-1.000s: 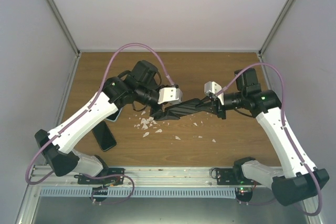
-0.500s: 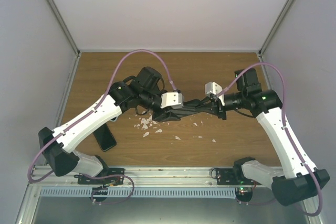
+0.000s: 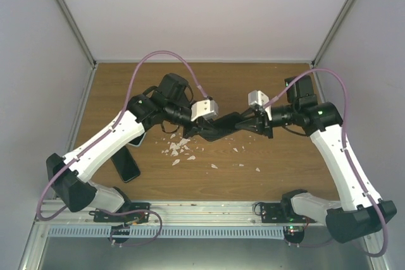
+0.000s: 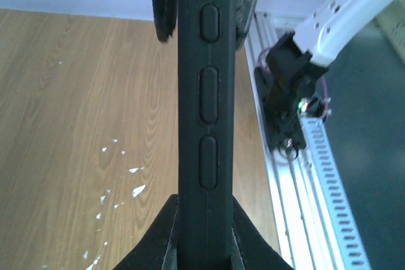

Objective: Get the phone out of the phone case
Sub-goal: Adjust the phone.

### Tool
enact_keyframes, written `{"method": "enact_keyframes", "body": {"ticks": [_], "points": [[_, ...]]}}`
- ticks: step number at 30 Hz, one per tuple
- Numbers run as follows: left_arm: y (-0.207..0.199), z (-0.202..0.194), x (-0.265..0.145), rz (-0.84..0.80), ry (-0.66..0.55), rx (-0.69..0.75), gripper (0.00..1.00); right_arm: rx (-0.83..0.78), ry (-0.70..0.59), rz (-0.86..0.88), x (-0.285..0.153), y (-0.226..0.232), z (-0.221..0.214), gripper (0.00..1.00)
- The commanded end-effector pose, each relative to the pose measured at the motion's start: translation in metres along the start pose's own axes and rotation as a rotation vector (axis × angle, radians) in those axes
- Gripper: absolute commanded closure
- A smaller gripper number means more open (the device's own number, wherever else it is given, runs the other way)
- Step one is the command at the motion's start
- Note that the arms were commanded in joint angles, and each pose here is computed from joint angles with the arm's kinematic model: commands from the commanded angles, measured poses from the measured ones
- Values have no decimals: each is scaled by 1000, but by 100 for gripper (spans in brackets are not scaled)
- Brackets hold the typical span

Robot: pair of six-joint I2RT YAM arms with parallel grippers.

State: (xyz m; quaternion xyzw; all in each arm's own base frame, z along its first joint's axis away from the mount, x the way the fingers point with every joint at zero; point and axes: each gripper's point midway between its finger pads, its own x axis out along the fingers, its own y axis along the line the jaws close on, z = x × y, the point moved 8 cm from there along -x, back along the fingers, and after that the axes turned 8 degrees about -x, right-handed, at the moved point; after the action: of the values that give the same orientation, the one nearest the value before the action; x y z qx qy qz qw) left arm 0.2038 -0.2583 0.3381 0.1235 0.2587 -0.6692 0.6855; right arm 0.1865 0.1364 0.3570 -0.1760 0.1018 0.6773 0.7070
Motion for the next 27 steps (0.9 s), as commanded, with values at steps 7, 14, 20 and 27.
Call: {"method": "enact_keyframes", "body": {"ticks": [7,14,20,27], "points": [[7,50,-47,-145,-372,-69,100,37,-288,-120,-30,-34,45,25],[9,56,-59,-133,-496,-135,100,174,-400,-136,-35,-50,58,19],[8,62,-66,-116,-558,-176,100,378,-497,-126,-27,-53,49,20],[12,56,-61,-131,-587,-257,100,442,-555,-105,-20,-58,56,28]]}}
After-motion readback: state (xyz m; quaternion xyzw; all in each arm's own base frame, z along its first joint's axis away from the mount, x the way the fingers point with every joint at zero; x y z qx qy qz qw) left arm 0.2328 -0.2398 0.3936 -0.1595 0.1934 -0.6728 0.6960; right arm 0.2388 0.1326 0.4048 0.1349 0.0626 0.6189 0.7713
